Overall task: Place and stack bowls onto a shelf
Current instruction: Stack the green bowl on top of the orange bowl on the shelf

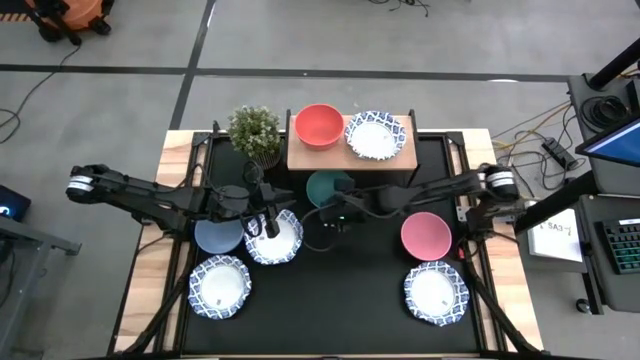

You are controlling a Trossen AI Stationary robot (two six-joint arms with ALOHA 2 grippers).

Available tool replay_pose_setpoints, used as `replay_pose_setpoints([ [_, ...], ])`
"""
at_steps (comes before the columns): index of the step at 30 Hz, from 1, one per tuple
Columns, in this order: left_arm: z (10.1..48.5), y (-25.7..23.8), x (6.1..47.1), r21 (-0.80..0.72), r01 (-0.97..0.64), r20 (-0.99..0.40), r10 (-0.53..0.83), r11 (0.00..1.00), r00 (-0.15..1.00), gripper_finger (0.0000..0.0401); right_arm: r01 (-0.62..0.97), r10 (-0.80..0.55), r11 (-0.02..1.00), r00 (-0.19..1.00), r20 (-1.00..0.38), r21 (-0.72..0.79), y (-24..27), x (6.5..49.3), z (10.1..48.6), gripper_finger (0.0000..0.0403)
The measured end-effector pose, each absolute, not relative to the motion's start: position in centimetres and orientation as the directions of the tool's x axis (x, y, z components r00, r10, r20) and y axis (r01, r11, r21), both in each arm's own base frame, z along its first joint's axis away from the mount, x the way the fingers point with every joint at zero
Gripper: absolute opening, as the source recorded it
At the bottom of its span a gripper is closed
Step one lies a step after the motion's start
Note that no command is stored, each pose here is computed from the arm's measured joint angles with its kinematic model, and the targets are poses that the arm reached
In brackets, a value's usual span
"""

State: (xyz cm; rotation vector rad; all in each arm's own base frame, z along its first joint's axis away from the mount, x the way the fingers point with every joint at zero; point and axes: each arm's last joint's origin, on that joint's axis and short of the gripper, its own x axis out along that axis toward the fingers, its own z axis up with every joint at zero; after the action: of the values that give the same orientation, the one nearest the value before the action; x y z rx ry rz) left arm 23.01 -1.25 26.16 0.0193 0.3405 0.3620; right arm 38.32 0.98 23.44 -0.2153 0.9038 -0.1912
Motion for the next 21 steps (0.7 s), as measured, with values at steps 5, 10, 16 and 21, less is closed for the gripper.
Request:
replay_pose_setpoints([
  [5,26.0,-1.3,23.0,0.087,-0.342,-0.339,0.351,0.935,0.873,0.0094,0.076,-0.265,0.961,0.536,-0.801,-0.268,-0.5,39.9,20.6,0.0096],
  [10,25.9,-1.2,22.9,0.093,-0.341,-0.349,0.352,0.935,0.869,0.0094,0.095,-0.262,0.964,0.498,-0.827,-0.248,-1.5,40.5,18.8,0.0095],
  [16,25.9,-1.2,22.9,0.093,-0.341,-0.35,0.352,0.935,0.868,0.0094,0.099,-0.272,0.962,0.451,-0.85,-0.255,-2.5,40.9,16.8,0.0093],
  [21,25.9,-1.2,22.9,0.091,-0.342,-0.346,0.351,0.935,0.87,0.0094,0.07,-0.225,0.974,0.431,-0.874,-0.216,-2.5,41.1,15.6,0.006],
])
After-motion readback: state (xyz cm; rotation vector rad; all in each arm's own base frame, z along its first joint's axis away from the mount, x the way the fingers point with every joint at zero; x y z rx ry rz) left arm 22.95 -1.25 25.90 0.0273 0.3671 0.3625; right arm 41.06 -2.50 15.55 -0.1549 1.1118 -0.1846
